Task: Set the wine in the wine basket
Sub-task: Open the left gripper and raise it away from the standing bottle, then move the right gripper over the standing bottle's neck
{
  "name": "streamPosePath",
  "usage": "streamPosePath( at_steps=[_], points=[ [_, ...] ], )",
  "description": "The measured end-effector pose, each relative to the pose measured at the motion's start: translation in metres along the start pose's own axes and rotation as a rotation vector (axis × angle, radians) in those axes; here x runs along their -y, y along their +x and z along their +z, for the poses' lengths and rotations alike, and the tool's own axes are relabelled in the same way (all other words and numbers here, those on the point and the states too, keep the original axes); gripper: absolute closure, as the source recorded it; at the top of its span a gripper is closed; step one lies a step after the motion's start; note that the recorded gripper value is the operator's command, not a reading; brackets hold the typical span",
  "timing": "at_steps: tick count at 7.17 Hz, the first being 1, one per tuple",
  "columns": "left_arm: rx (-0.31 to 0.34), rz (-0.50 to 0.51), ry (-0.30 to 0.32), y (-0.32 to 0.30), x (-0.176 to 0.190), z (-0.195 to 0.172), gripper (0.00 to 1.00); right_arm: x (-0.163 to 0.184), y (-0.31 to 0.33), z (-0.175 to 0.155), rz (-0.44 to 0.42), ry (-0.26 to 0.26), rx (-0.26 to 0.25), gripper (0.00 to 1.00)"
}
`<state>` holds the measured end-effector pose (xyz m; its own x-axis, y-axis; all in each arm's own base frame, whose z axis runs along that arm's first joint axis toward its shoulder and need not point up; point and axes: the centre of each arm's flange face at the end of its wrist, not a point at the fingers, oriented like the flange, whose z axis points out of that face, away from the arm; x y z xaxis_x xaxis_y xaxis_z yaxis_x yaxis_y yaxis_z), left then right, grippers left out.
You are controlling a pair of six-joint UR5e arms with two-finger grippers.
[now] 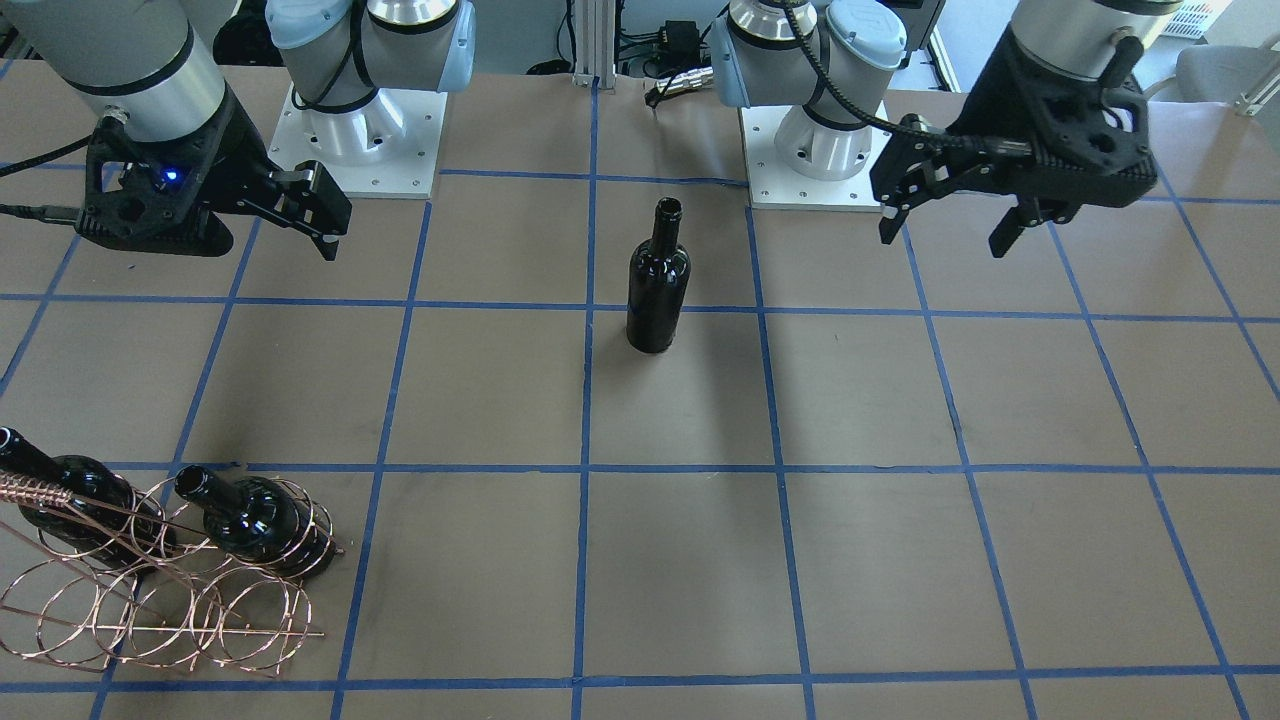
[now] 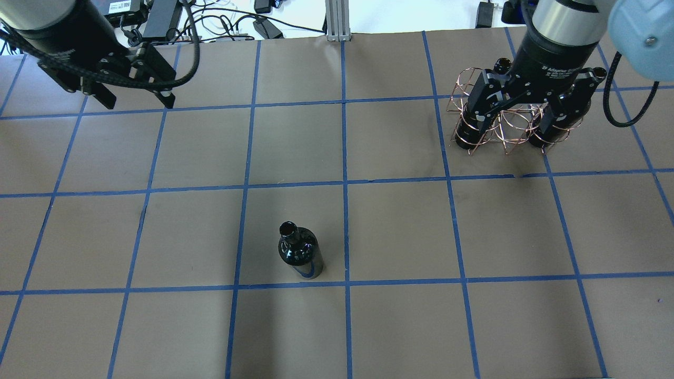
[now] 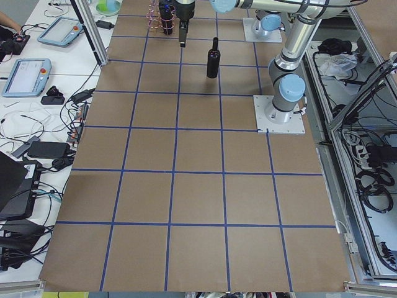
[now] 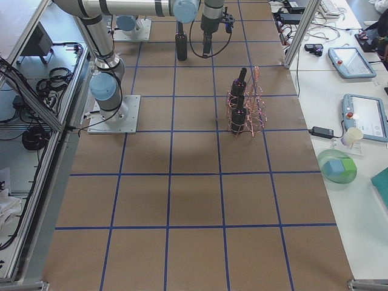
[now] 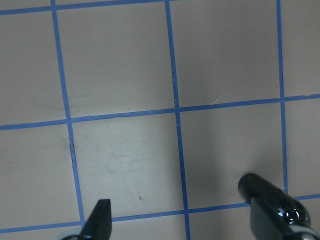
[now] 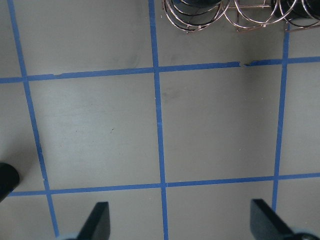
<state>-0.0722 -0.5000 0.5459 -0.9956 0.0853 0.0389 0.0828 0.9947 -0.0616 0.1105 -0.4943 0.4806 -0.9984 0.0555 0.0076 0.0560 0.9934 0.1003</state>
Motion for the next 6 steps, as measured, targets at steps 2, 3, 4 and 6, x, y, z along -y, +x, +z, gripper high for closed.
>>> streamPosePath(
  at_steps=[2, 3, 4, 6],
  points=[
    [-0.004, -0.004, -0.007, -0.020, -0.001, -0.008, 0.03, 0.000, 0.001, 0.000, -0.001, 0.002, 0.000, 0.00],
    [0.000, 0.000, -0.006, -0.026, -0.002, -0.010, 0.03, 0.000, 0.000, -0.001, -0.006, 0.006, -0.005, 0.00],
    [0.006, 0.000, -0.006, -0.034, -0.003, -0.012, 0.01, -0.004, -0.006, -0.006, -0.019, 0.015, -0.020, 0.00],
    [0.012, -0.023, -0.005, -0.051, -0.005, -0.014, 0.00, -0.028, -0.055, -0.018, -0.098, 0.051, -0.050, 0.00]
  ],
)
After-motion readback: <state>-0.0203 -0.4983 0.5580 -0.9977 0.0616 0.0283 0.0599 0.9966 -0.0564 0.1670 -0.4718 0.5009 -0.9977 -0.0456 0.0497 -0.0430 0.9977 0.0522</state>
